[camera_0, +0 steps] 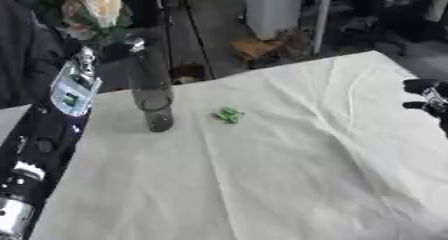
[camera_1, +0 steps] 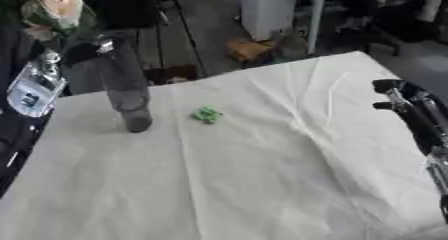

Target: Arrange flowers into the vase.

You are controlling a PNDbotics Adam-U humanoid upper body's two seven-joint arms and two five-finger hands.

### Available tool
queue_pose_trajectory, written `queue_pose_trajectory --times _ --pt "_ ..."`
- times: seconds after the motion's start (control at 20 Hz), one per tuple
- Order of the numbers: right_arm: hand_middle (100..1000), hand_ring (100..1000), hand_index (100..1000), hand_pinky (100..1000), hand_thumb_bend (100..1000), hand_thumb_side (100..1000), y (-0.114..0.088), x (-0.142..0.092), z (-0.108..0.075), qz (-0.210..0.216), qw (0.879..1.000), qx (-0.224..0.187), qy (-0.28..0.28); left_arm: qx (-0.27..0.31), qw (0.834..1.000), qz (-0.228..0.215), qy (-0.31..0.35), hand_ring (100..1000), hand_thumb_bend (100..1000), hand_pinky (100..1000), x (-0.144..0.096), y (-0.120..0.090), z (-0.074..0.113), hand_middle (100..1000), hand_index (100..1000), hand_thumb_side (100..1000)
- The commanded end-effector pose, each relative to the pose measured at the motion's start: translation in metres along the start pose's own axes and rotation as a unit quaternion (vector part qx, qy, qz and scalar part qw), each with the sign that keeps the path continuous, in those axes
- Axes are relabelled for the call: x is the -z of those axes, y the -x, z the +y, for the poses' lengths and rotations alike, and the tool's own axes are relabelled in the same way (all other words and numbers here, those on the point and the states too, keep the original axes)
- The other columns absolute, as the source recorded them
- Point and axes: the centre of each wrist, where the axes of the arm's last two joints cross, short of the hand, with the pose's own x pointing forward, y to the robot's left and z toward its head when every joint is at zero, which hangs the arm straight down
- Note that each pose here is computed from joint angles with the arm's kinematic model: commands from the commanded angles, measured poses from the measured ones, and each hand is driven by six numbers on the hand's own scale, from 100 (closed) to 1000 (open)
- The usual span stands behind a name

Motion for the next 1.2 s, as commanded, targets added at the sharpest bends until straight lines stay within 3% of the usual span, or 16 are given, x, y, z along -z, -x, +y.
queue_pose_trajectory --times 0.05,0.7,1.2 --pt "802 885 768 751 100 676 -0.009 0.003 -0.012 -0.011 1.000 -0.016 0.006 -0.006 1.000 -0.017 -0.024 935 1000 962 0.003 -0.006 0.021 912 866 581" --pt "801 885 769 751 100 660 -0.008 0.002 -0.012 -0.009 1.000 -0.014 0.009 -0.024 0.998 -0.049 -0.016 937 1000 967 -0.004 -0.003 0.034 910 863 571" --pt "801 885 769 751 100 677 -0.008 0.002 -0.012 -0.010 1.000 -0.012 0.011 -0.069 0.991 -0.113 0.000 934 1000 967 -0.028 0.002 0.051 901 854 573"
